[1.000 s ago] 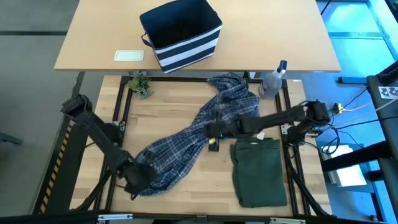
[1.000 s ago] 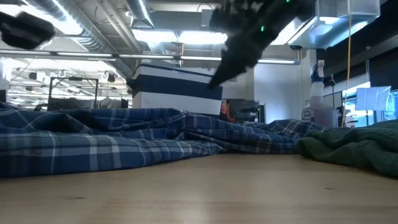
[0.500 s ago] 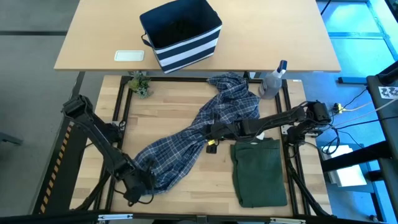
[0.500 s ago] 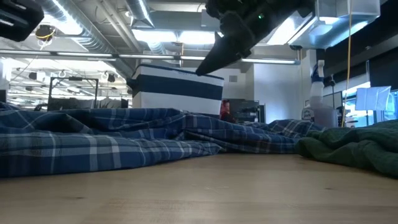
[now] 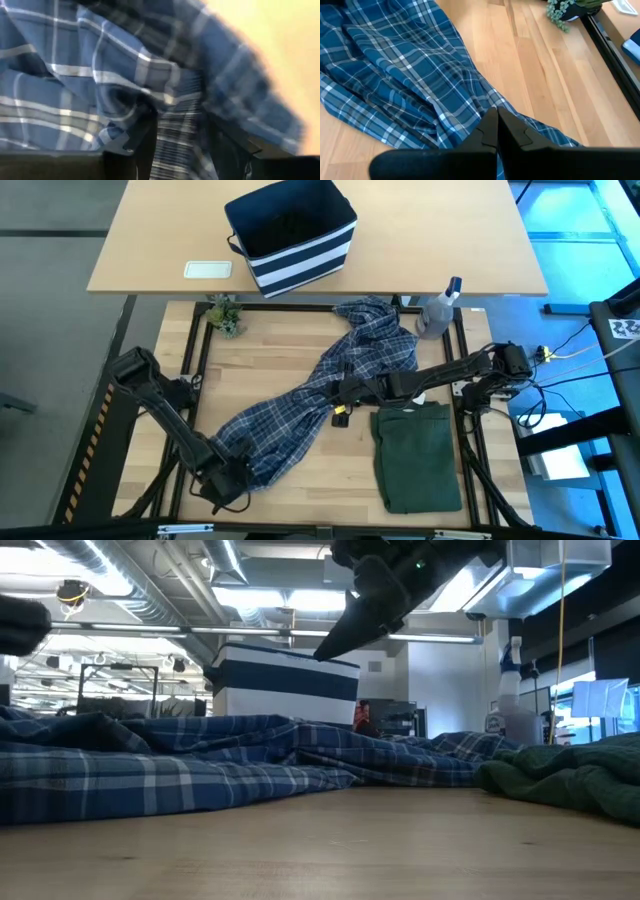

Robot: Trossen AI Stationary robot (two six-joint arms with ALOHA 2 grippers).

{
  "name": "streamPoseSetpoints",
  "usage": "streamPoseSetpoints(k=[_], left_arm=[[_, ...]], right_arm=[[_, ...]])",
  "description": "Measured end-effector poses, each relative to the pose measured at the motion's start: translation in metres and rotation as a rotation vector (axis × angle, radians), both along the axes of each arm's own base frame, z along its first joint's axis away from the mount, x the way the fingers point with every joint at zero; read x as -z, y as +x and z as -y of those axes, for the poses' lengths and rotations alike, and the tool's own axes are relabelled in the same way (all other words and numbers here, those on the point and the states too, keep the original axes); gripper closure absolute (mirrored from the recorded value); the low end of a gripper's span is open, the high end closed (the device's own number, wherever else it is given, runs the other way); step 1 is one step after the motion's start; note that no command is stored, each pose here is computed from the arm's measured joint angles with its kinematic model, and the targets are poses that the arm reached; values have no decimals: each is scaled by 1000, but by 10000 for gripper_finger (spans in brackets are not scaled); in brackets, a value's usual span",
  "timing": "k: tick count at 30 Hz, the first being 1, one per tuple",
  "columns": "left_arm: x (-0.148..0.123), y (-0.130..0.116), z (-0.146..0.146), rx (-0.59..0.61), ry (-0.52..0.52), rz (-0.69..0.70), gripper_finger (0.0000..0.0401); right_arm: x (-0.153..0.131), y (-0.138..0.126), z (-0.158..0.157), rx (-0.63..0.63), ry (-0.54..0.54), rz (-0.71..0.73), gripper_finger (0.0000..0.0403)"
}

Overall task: Fold Laundry from Bin
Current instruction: Fold the blue checkered pants

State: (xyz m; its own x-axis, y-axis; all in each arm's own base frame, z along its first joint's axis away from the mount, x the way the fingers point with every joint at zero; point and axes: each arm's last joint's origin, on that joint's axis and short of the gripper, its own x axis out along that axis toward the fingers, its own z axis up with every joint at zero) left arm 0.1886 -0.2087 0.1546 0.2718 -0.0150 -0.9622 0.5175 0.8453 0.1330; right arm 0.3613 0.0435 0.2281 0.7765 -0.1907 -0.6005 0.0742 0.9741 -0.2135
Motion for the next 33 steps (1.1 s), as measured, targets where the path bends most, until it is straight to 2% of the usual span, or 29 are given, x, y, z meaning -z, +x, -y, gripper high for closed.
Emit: streamPoseSetpoints(k=[4,7,14,17,22,23,29,33], left_arm=[[9,6,-7,-20,111,24,243],[9,12,-13,-56,157,70,243],[9,24,-25,-121,169,89,248],[8,25,-26,-112,180,94,277],[8,24,-26,-102,181,89,380],[8,24,-26,-102,180,88,390],[-7,24,-23,-95,187,92,400],[-26,31,-20,-171,134,145,400]], right_arm=[[0,0,0,-11,9,3,402],[0,0,-1,-29,25,3,402],[0,0,-1,-34,28,2,402],[0,0,-1,-34,28,2,402],[0,0,-2,-37,30,2,402],[0,0,-2,-42,34,1,402],[0,1,-2,-47,38,1,402],[0,1,-2,-56,45,1,402]])
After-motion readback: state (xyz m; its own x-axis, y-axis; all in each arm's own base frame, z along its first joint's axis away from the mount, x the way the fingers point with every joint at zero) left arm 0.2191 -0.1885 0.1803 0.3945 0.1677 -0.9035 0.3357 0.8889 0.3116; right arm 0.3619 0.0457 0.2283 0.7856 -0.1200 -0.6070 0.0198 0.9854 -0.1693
